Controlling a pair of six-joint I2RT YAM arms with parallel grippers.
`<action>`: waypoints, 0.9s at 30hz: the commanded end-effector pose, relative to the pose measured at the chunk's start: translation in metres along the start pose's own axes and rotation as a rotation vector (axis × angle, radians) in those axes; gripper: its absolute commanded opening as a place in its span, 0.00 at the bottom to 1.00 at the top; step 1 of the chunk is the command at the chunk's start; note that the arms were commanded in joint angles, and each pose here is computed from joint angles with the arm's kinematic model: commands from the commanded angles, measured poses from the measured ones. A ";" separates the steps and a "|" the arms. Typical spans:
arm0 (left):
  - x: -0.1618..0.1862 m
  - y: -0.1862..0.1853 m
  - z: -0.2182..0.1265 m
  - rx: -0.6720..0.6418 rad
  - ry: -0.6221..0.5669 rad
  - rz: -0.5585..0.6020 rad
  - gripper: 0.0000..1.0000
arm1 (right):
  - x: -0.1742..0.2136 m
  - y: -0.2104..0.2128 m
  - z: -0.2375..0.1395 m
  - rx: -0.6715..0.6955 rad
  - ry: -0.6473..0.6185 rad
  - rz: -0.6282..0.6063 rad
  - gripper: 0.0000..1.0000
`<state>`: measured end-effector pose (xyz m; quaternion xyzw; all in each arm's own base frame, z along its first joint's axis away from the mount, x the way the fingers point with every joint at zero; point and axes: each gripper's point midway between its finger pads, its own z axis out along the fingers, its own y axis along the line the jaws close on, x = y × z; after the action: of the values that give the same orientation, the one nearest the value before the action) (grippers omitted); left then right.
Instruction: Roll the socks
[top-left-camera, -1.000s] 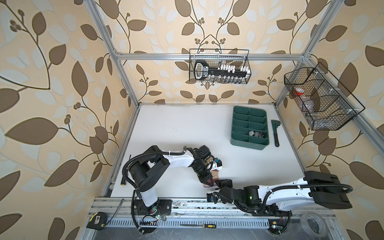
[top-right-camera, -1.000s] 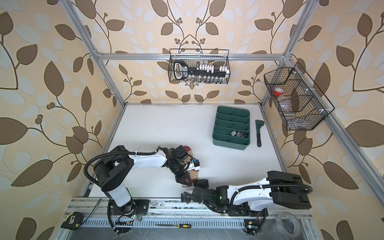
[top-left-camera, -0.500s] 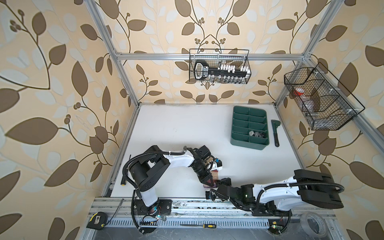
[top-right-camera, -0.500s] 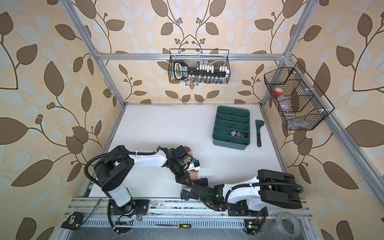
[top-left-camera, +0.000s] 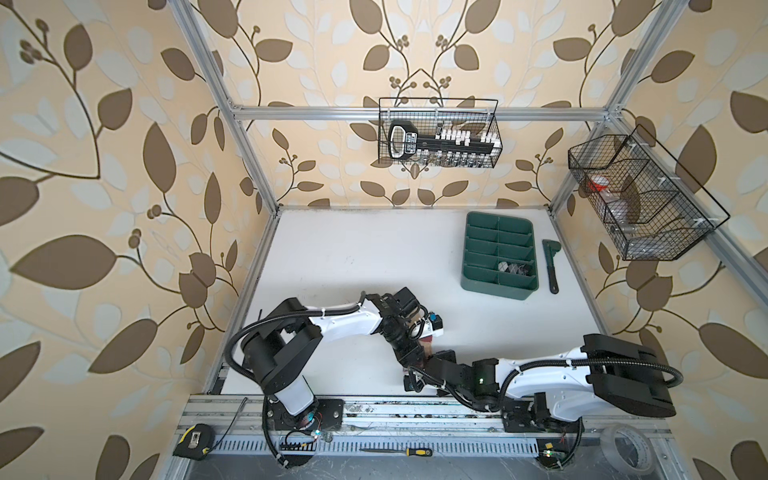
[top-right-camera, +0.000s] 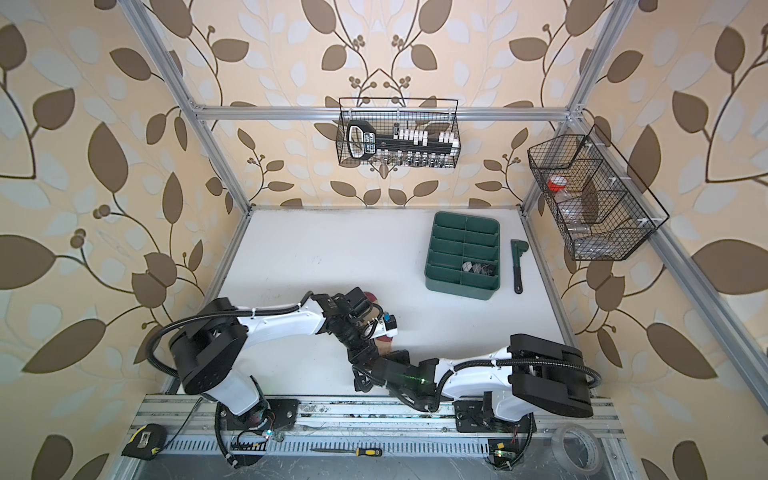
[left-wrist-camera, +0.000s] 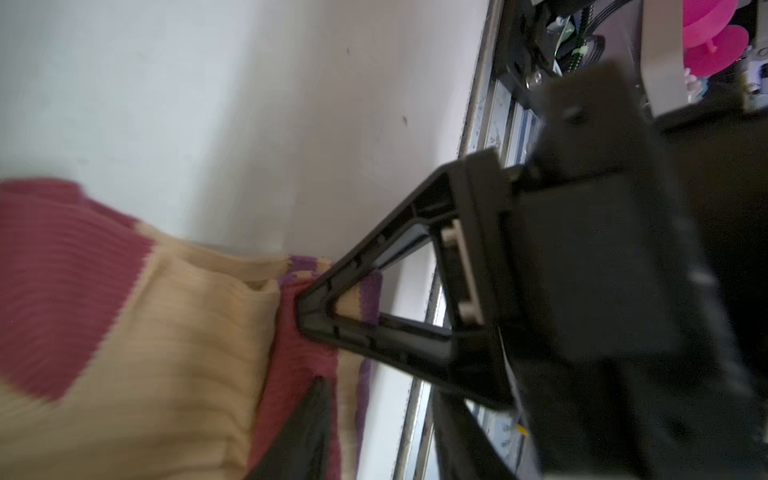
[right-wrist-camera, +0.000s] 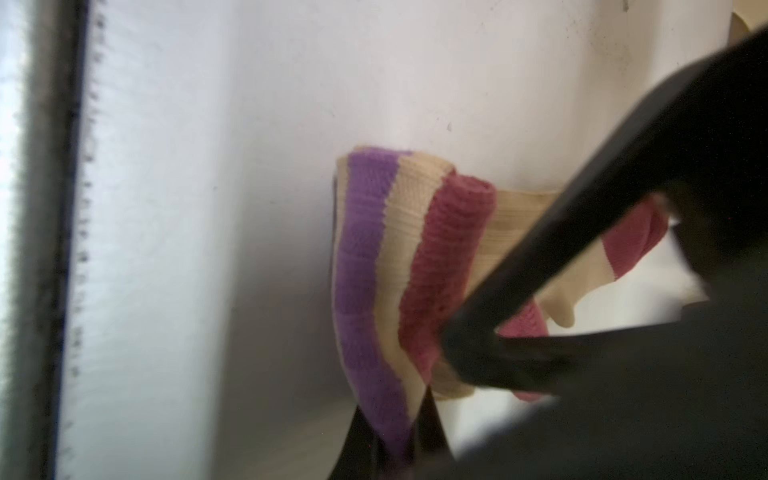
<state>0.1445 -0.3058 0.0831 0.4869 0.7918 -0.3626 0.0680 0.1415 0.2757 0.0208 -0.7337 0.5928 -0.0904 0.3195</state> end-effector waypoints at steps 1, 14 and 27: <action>-0.056 0.014 -0.064 -0.204 -0.243 0.111 0.51 | 0.022 0.044 0.003 -0.226 0.065 -0.026 0.00; -0.083 0.012 -0.276 -0.997 -0.795 0.370 0.99 | 0.013 0.030 -0.016 -0.598 0.025 0.172 0.00; -0.008 -0.070 -0.187 -0.480 -0.473 0.563 0.84 | 0.015 0.013 0.006 -0.956 0.192 0.499 0.00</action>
<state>0.1749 -0.2129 0.2816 0.5095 0.6629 -0.2156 0.5044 0.1600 0.2823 0.0204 -0.6497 0.7349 0.1941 -0.0044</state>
